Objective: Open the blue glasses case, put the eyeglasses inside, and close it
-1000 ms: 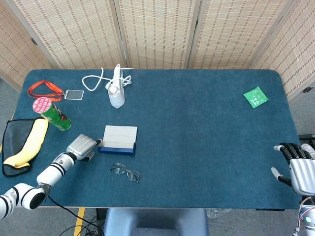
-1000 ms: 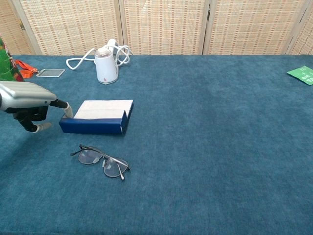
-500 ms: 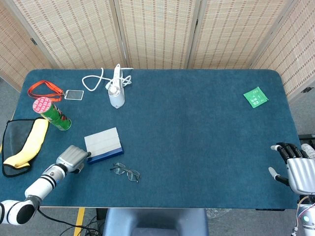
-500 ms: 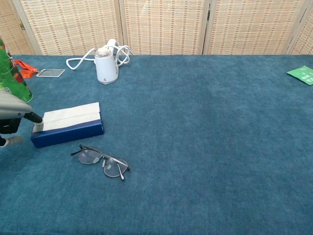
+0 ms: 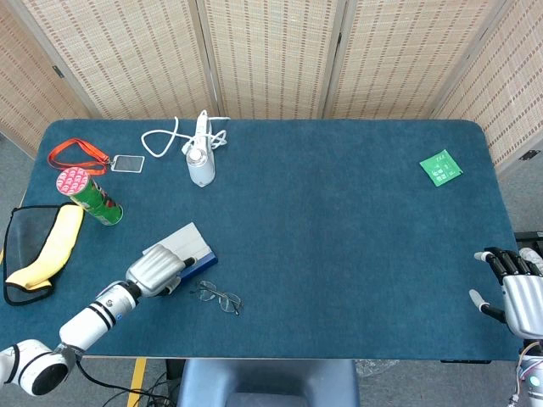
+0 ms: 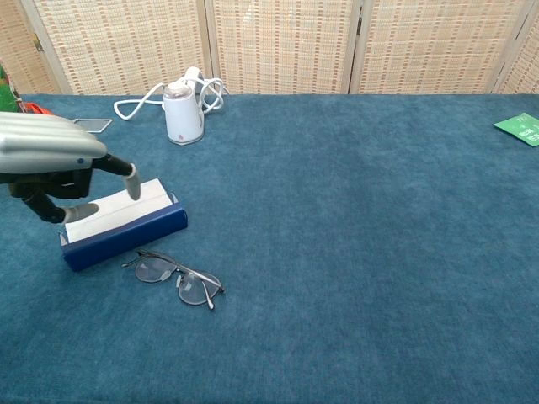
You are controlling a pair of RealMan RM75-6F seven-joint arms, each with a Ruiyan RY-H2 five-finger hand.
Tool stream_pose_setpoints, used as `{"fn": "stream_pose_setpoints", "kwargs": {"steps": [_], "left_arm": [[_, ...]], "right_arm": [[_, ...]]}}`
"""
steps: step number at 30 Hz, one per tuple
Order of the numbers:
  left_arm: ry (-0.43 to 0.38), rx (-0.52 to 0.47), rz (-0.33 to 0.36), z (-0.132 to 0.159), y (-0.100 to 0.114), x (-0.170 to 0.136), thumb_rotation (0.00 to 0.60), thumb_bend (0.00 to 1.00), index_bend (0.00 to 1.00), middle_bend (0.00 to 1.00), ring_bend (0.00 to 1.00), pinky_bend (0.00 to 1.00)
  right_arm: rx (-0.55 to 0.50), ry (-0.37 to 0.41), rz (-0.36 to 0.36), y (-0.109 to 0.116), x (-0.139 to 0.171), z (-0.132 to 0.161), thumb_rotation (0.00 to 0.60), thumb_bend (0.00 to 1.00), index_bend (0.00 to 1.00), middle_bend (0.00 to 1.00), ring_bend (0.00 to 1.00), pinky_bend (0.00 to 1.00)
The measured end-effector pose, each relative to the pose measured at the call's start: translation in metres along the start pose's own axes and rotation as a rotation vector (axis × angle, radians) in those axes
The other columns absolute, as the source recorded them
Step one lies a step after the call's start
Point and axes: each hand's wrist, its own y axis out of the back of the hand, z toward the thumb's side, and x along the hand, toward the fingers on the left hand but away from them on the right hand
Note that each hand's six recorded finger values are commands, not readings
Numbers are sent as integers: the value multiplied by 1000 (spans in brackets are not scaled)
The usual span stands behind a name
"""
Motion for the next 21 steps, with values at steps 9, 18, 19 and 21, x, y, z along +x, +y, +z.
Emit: {"fn": "stream_pose_setpoints", "kwargs": {"steps": [9,18,19,21], "left_arm": [[-105,127,-5,26,1,31,600,566,241,993,914,966],[-81,201,-97,21,-15,48,600,567,254,994,914,967],[-73,207,-106,19,-17,49,600,568,258,994,914,967],[-49,224,-129,14,-21,50,600,570,268,994,914,967]], "right_arm": [[2,-7,-2,2,2,-3,600,214,273,249,273,302],[0,-15,-3,1,5,-6,600,214,273,249,280,302],[0,-16,-4,2,5,-6,600,213,273,249,281,302],[-1,-18,-6,2,5,-7,600,213,273,256,284,302]]}}
